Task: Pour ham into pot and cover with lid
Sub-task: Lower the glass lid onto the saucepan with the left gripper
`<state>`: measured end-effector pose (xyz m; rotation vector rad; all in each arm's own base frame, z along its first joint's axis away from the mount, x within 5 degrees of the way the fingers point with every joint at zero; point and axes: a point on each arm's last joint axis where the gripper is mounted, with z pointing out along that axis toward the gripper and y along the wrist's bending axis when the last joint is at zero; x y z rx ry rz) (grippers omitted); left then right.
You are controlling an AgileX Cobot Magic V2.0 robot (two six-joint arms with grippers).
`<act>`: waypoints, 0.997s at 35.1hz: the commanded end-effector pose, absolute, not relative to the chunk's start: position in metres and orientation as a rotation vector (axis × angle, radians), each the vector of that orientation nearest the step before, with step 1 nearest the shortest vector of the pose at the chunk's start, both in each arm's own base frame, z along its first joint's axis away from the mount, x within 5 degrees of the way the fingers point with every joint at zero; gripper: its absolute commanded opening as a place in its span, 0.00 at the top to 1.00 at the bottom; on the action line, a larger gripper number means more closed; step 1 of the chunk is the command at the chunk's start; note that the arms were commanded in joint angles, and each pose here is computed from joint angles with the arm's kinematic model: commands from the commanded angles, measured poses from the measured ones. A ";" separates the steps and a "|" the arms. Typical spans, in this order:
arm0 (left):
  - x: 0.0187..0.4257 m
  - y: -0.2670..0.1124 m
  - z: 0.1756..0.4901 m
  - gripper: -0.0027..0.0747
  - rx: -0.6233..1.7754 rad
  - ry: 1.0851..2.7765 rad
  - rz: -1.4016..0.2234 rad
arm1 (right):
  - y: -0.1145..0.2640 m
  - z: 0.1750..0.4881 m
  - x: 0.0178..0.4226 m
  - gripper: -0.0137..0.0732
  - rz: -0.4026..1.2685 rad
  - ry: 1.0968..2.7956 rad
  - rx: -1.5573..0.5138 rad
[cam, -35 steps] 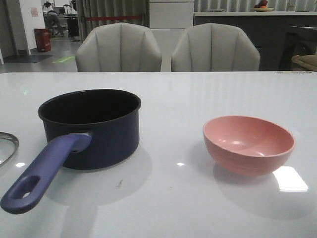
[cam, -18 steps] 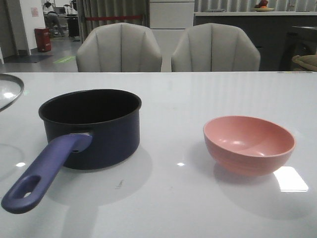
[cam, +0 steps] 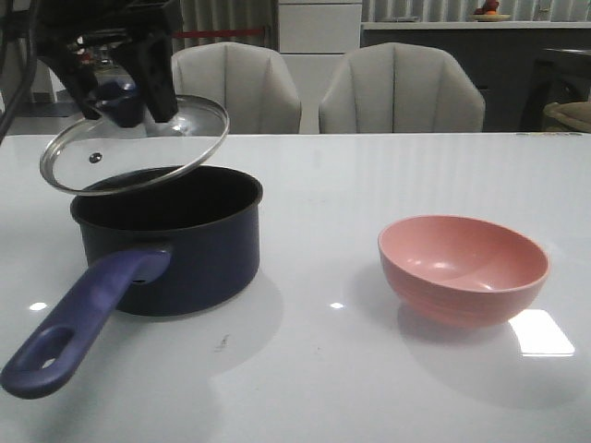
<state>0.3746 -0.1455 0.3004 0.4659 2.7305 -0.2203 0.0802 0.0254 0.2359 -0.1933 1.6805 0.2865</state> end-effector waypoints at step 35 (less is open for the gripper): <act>0.378 -0.177 0.308 0.63 0.566 2.735 -0.255 | 0.024 0.253 0.082 0.66 0.279 1.578 -0.162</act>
